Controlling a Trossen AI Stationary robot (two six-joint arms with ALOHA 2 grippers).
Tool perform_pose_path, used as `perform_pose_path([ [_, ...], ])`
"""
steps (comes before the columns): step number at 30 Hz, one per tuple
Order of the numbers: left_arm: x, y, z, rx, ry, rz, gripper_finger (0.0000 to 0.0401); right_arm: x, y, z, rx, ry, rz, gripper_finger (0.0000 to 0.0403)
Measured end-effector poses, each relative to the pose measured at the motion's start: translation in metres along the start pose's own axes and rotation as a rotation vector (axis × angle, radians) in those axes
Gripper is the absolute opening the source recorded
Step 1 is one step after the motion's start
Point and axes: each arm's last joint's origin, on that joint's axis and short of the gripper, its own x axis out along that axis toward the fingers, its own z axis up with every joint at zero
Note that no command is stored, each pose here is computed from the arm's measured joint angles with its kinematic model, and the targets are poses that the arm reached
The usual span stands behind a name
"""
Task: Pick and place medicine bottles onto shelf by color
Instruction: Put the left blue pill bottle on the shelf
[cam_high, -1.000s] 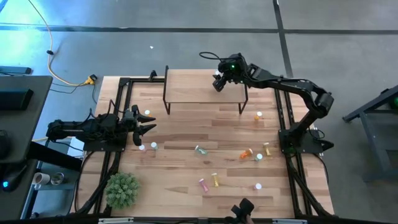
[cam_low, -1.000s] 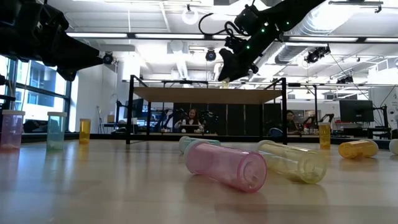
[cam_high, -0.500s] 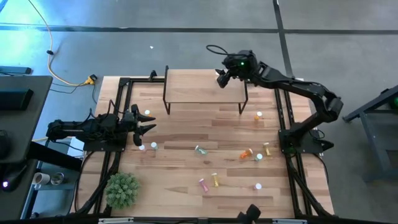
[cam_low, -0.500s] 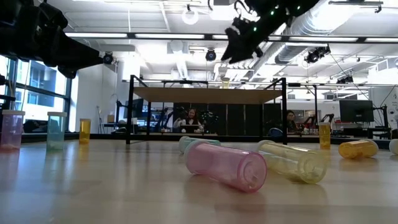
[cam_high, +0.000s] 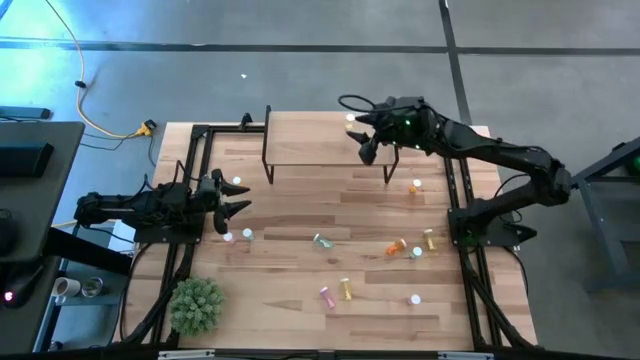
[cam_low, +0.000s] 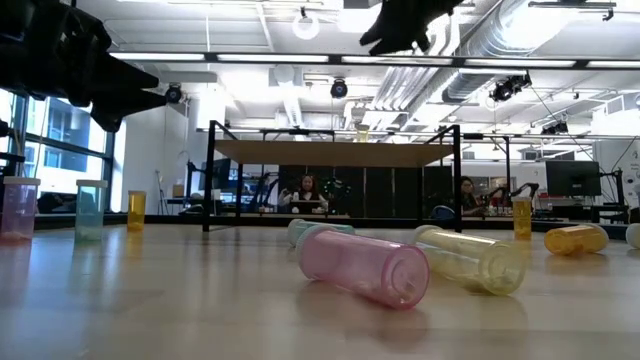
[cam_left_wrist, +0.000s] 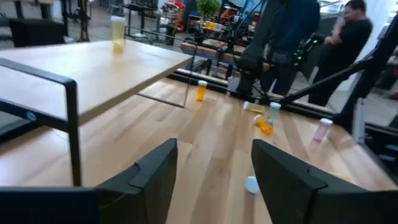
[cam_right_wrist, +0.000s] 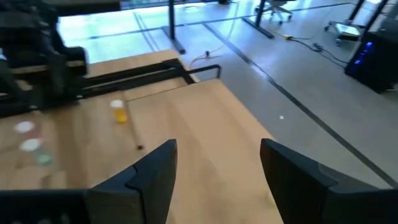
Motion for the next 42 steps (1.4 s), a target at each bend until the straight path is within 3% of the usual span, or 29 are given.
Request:
perform_pose_path([
  [8,-0.001,-0.004,0.003,-0.004,0.022,-0.111,0.0215,-0.015,0.016,0.0,-0.012,0.01,0.06,0.0222],
  [15,0.0,-0.009,0.024,0.055,0.043,-0.116,0.0206,-0.015,0.019,-0.002,-0.013,0.037,0.069,0.0222],
  [36,0.03,-0.038,0.082,0.115,0.643,-0.093,0.0204,-0.015,0.019,-0.004,-0.015,0.053,0.068,0.0222],
  [42,0.035,-0.045,0.081,0.089,0.796,-0.062,0.0204,-0.015,0.019,-0.006,-0.018,0.077,0.068,0.0222],
])
